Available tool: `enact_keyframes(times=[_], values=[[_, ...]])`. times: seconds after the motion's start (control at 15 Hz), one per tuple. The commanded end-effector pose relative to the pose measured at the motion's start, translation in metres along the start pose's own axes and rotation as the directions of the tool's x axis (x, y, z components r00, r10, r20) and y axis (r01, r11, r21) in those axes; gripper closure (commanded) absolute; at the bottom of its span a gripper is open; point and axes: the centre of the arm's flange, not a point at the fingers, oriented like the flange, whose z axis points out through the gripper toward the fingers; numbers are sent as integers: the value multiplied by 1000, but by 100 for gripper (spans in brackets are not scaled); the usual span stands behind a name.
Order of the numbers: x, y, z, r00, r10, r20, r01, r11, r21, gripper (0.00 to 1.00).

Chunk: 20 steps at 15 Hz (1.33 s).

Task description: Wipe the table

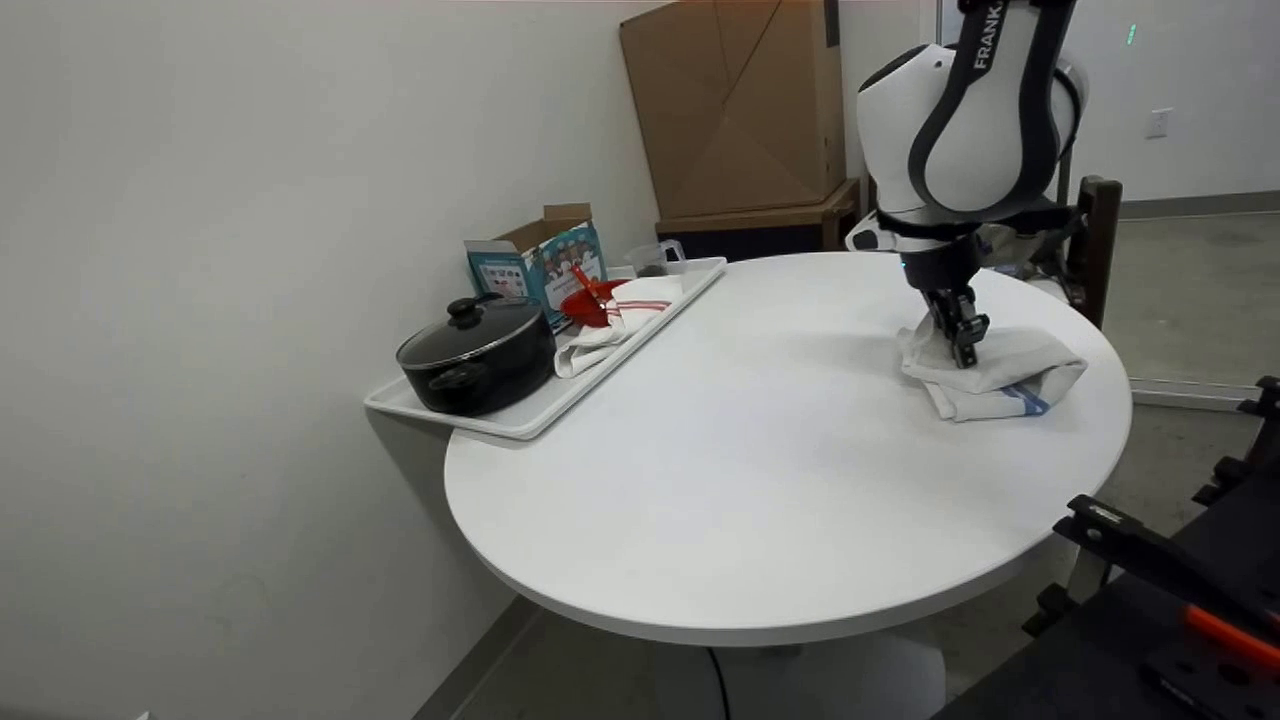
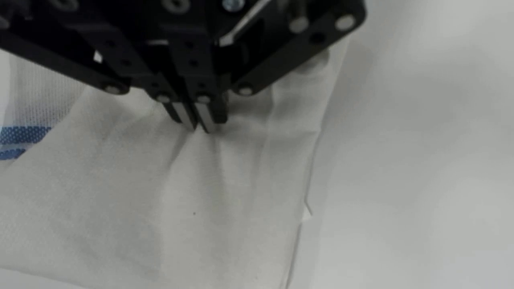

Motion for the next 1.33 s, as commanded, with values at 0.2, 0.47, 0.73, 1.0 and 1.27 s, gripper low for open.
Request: enact_keyframes(times=[0.2, 0.47, 0.73, 1.0, 1.27], values=[[130, -80, -29, 980, -154, -129, 155, 988, -7, 99], [204, -157, -48, 939, -282, -195, 284, 959, -17, 99], [231, -213, -55, 902, -377, -210, 384, 923, -8, 99], [208, -206, -51, 910, -375, -175, 385, 923, 26, 99], [155, -175, -44, 949, -291, -122, 303, 949, 92, 99]])
